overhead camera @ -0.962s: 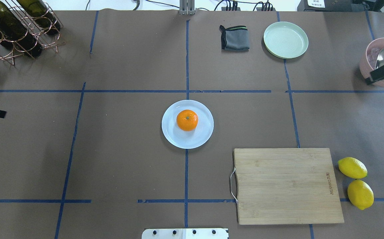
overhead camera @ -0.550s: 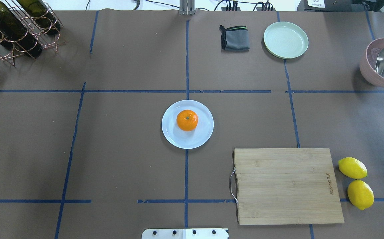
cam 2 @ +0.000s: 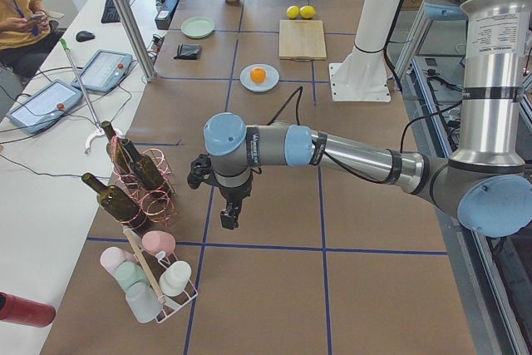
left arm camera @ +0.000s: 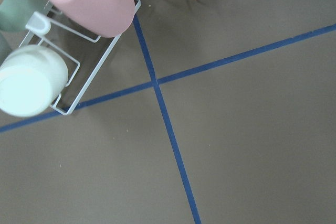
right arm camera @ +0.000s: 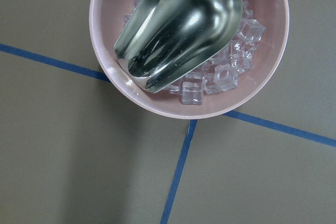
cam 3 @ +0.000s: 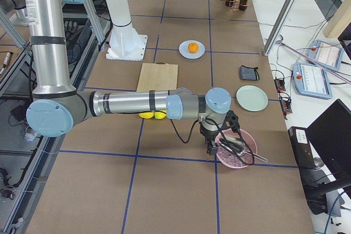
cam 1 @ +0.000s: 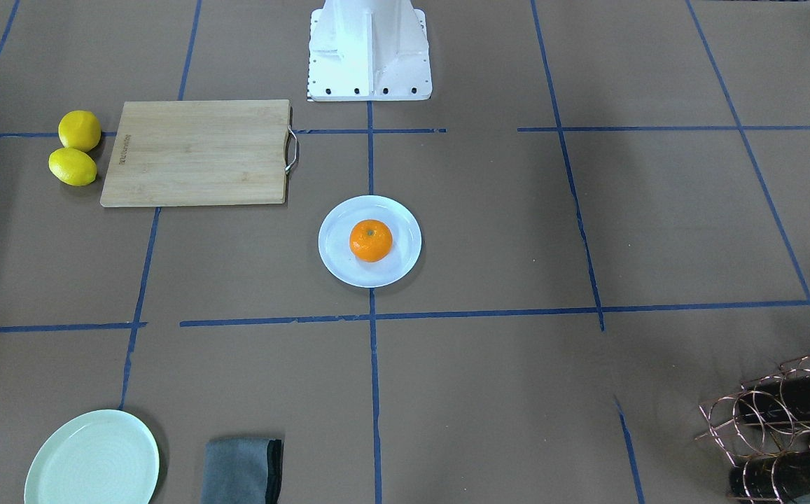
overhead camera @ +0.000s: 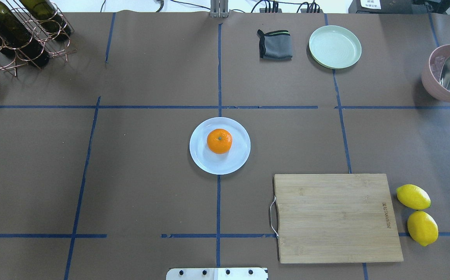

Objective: Pick orange to plate

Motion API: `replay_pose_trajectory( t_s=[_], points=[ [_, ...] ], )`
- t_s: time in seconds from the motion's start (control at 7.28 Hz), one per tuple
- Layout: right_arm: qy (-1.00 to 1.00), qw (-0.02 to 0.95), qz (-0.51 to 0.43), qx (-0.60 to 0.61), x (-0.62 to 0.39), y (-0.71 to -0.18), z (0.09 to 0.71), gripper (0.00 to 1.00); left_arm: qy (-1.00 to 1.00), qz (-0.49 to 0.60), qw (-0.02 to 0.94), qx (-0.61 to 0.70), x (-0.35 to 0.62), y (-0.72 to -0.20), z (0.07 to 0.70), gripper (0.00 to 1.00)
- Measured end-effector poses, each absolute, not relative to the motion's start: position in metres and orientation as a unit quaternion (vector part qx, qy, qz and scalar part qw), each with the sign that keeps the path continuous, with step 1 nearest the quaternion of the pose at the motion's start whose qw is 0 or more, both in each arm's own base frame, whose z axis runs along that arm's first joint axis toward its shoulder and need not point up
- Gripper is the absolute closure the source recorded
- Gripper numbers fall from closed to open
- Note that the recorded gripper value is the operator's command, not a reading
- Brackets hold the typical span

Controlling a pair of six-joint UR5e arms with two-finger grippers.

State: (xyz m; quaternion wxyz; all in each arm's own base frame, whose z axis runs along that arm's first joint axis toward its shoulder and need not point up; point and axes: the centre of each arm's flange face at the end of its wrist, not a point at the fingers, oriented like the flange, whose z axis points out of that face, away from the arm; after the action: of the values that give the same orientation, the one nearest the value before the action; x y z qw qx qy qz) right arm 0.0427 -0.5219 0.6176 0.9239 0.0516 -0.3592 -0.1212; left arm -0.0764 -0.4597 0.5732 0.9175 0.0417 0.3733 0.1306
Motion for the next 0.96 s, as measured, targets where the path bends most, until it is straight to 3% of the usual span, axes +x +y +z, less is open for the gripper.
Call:
replay_pose_trajectory(
  t_s=[0.96],
  points=[
    [-0.374, 0.924, -0.074, 0.033, 0.034, -0.518, 0.598, 0.00, 0.398, 0.145, 0.905, 0.035, -0.074, -0.457, 0.584, 0.00]
  ],
)
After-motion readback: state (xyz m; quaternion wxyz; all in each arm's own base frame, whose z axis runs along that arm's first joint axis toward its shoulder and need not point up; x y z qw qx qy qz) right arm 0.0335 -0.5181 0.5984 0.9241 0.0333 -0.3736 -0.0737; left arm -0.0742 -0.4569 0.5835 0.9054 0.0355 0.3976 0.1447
